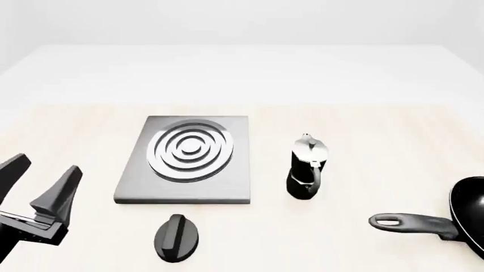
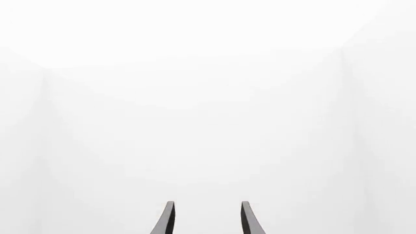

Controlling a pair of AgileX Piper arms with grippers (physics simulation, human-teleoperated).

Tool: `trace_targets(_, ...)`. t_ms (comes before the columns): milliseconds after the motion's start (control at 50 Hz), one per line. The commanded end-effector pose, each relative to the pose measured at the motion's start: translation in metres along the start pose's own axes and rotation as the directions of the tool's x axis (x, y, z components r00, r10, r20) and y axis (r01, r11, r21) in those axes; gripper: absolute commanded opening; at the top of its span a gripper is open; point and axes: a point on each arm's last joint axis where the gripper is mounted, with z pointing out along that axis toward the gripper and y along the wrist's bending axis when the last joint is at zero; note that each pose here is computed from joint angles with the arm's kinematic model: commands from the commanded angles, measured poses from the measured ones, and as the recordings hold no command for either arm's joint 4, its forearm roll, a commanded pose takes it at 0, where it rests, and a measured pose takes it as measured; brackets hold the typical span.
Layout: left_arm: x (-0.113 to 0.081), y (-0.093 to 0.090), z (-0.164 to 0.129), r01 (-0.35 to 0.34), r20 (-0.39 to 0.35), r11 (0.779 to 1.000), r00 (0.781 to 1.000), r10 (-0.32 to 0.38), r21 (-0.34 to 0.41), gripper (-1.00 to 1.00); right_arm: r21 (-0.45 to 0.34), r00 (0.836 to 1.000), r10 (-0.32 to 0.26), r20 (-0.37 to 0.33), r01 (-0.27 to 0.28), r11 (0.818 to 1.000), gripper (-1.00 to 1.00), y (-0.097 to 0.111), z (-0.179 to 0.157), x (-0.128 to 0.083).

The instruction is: Put the frying pan on the stove.

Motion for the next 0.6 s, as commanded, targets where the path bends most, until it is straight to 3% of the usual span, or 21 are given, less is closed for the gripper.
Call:
trace_targets(20,-0.021,-0.006,0.016,-0.003,0.017,0.996,1.000,0.002,0.085,1.00,-0.002,1.000,0.006,0.030,-0.006,1.000,1.00,0.001,-0.017,-0.015)
trace_targets(300,-0.042,-0.023,0.042,-0.002,0.042,0.978,0.999,-0.007,0.208,1.00,-0.004,0.999,0.012,0.044,-0.012,1.000,1.00,0.002,-0.027,-0.022)
trace_targets(360,-0.049,-0.029,0.048,0.030,0.044,0.967,0.998,-0.043,0.252,1.00,-0.004,0.999,0.014,0.045,-0.014,1.000,1.00,0.002,-0.027,-0.022)
trace_targets(600,-0.065,-0.054,0.073,-0.019,0.060,0.932,0.998,-0.003,0.363,1.00,-0.001,0.999,0.021,0.049,-0.021,1.000,1.00,0.004,-0.033,-0.026)
